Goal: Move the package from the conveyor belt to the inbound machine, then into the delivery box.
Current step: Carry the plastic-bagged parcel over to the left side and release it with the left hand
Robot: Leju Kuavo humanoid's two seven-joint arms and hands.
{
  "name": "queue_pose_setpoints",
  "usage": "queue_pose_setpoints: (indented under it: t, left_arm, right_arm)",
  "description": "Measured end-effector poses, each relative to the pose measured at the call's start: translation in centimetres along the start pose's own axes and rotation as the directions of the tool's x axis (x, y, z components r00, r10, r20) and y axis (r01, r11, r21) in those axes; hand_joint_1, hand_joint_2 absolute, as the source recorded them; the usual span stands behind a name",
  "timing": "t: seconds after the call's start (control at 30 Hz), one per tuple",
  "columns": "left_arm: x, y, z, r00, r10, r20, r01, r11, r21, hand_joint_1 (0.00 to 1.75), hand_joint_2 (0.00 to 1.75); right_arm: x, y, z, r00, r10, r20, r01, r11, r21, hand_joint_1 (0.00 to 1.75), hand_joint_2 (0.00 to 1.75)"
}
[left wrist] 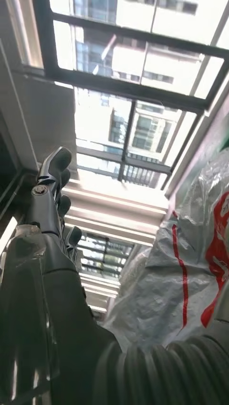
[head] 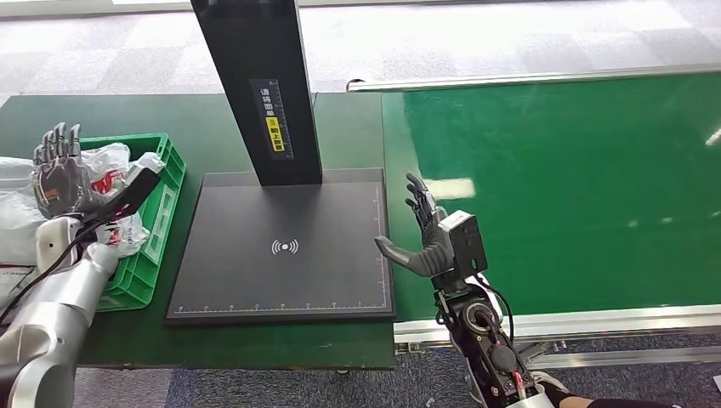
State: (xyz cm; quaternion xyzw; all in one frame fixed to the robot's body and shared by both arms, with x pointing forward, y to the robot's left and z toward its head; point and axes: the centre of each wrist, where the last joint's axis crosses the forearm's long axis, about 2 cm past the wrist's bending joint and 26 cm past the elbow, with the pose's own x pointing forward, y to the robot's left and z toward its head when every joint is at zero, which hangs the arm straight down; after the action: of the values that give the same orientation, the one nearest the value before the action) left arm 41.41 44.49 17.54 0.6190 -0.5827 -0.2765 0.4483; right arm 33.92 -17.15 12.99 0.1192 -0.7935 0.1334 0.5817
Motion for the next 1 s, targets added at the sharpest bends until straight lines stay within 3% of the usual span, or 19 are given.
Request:
queue_pose_setpoints:
  t: [0.13, 0.2, 0.43, 0.63, 0.83, 1.0]
  left_arm:
    - [0.9, 0.9, 0.8, 0.980, 0.021, 0.196, -0.045, 0.992, 0.120, 0.00, 1.75]
    - [1.2, 1.4, 1.1, 0.971, 0.049, 0.233, -0.093, 0.979, 0.182, 0.00, 1.75]
    - [1.0, 2.4, 2.0, 0.976, 0.130, 0.177, -0.182, 0.931, 0.317, 0.00, 1.75]
    - [3.1, 2.4, 3.7, 0.915, 0.373, 0.153, -0.401, 0.796, 0.454, 0.00, 1.75]
    - [6.5, 2.2, 5.7, 0.780, 0.598, 0.183, -0.594, 0.617, 0.515, 0.00, 1.75]
    - [10.5, 0.2, 8.2, 0.572, 0.806, 0.155, -0.784, 0.481, 0.393, 0.00, 1.75]
  right_arm:
    - [0.1, 0.5, -0.3, 1.000, -0.003, 0.014, 0.003, 1.000, -0.003, 0.00, 1.75]
    - [0.0, 0.7, -0.4, 1.000, -0.004, 0.017, 0.004, 1.000, -0.002, 0.00, 1.75]
    - [-0.3, 1.0, -0.3, 1.000, -0.008, 0.007, 0.008, 1.000, 0.001, 0.00, 1.75]
    - [-0.5, 1.0, -0.2, 1.000, -0.014, 0.010, 0.014, 1.000, -0.006, 0.00, 1.75]
    - [-0.7, 0.9, -0.1, 1.000, -0.020, 0.006, 0.020, 1.000, -0.010, 0.00, 1.75]
    - [-0.8, 0.4, 0.0, 1.000, -0.014, 0.001, 0.014, 1.000, -0.022, 0.00, 1.75]
